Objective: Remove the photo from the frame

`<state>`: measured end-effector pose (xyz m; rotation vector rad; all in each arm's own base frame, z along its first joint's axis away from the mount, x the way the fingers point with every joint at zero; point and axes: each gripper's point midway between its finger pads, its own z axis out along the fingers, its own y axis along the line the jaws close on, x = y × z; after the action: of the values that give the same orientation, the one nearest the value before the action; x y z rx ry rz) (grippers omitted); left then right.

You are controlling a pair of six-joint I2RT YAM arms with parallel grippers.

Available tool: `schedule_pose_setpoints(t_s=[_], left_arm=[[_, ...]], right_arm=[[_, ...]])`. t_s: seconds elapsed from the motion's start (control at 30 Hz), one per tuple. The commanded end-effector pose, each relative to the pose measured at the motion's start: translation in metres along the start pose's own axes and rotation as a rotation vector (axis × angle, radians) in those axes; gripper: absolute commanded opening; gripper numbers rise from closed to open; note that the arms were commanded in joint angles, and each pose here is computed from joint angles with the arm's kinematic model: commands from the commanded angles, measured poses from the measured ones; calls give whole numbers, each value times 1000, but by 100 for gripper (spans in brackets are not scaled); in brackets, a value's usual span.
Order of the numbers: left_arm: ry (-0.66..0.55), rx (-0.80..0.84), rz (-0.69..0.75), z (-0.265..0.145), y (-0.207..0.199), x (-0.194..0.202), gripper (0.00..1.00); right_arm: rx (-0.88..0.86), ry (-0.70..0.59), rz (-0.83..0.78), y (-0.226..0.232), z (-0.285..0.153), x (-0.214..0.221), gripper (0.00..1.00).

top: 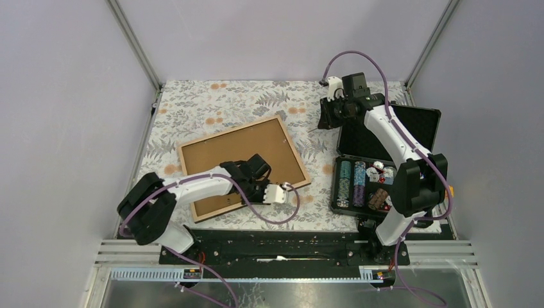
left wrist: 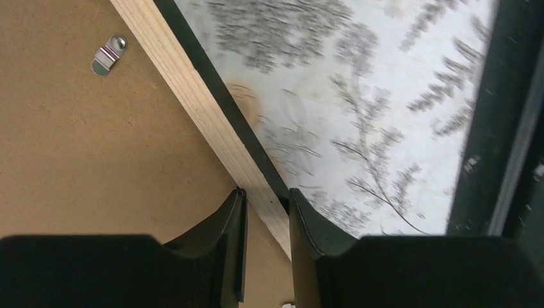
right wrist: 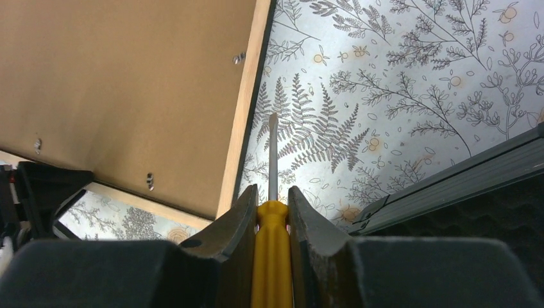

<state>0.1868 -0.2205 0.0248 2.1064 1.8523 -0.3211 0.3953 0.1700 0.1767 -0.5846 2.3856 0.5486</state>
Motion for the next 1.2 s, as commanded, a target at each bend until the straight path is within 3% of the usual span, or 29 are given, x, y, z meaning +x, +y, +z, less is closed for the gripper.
schedule_pose_setpoints(t_s=[0.0,0.23,0.47,1.17], left_arm=[[-17,183,187,-4,-57,18,2],[-26,163,301,-10,-61,23,3],[-46,107,252,-10,-52,15,16],[-50,100,228,-4,-53,17,20]], right_arm=[[-39,-66,-70,15,-17,-11,0],[-68,-5,-104,30,-5,13,0],[-19,87,-259,53,16,36,0],[61,241,-373,59,63,66,0]])
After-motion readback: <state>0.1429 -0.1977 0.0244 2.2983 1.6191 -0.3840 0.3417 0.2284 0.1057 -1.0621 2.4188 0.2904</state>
